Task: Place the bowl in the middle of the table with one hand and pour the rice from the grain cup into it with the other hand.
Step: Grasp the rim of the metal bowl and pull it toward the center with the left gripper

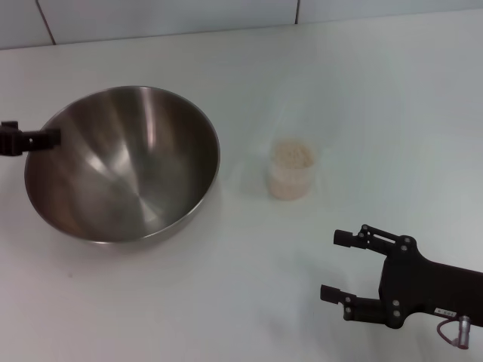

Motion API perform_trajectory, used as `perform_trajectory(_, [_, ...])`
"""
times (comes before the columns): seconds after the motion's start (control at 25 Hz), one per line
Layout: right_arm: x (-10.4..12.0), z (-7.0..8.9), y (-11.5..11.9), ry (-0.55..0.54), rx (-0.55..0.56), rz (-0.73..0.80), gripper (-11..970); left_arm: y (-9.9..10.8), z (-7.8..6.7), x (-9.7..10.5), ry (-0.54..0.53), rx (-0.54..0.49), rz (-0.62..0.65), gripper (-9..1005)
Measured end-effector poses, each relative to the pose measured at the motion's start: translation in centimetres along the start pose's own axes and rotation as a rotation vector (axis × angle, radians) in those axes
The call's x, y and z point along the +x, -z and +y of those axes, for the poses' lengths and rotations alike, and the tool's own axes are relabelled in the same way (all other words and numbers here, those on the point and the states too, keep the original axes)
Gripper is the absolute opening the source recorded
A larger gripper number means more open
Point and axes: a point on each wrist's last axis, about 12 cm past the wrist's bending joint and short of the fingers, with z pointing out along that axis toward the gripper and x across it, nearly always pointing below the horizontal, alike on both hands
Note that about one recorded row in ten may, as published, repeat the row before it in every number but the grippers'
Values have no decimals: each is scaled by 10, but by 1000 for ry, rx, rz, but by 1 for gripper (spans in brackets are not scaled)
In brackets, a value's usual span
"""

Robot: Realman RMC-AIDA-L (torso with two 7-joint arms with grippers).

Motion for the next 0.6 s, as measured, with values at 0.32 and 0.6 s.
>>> perform_trajectory(0.32, [0,-1,0,1,1,1,808,-14,-3,1,-19,15,91,815])
perform_trajectory(0.6, [0,-1,0,1,0,0,808,-18,-8,-3,-17,41,125,810])
